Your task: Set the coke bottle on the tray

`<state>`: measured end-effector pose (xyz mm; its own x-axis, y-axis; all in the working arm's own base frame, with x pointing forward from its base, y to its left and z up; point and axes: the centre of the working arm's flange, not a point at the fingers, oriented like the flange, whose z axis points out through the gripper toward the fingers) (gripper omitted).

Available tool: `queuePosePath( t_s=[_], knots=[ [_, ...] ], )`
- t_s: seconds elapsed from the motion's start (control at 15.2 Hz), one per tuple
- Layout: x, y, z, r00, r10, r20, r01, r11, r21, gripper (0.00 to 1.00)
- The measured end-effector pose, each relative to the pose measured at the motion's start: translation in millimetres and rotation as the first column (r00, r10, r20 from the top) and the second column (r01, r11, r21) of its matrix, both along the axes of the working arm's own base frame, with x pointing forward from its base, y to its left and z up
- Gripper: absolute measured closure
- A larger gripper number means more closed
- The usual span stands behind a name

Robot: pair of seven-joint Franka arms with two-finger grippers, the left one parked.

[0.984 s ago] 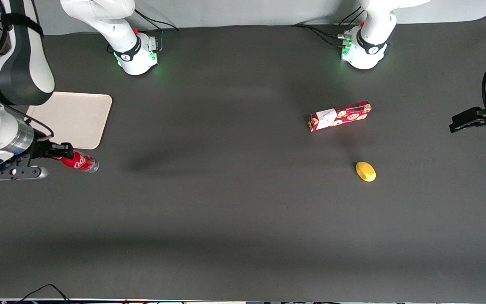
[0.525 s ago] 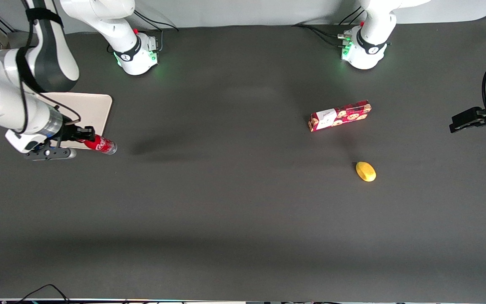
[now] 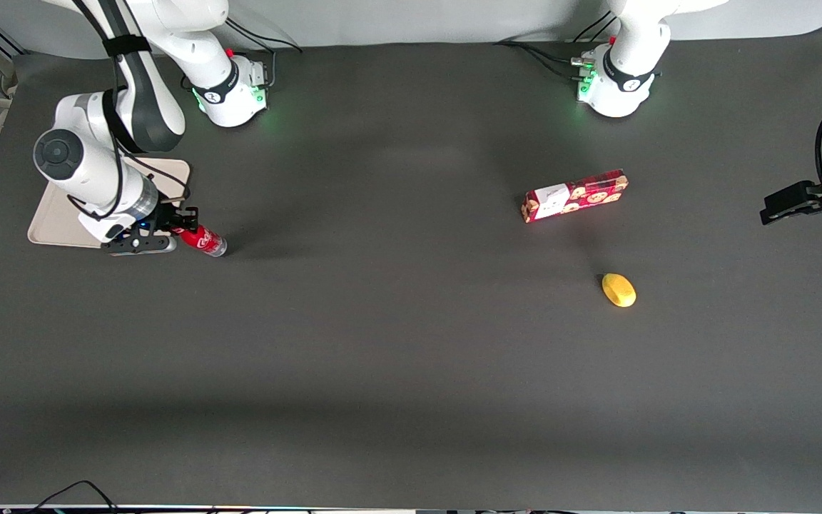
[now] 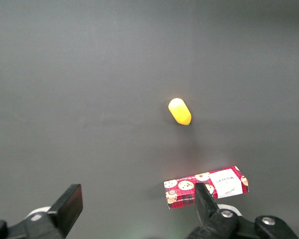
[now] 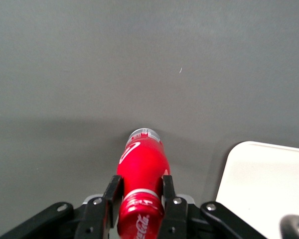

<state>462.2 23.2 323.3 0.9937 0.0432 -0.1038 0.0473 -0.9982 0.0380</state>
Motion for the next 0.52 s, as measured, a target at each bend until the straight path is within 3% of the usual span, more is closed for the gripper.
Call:
queuePosePath(
  t_s=[0.52],
  knots=[
    [-11.7,-0.8,-12.6,1.000,0.014,0.000,-0.014,1.000,-0.010,0.63]
  ],
)
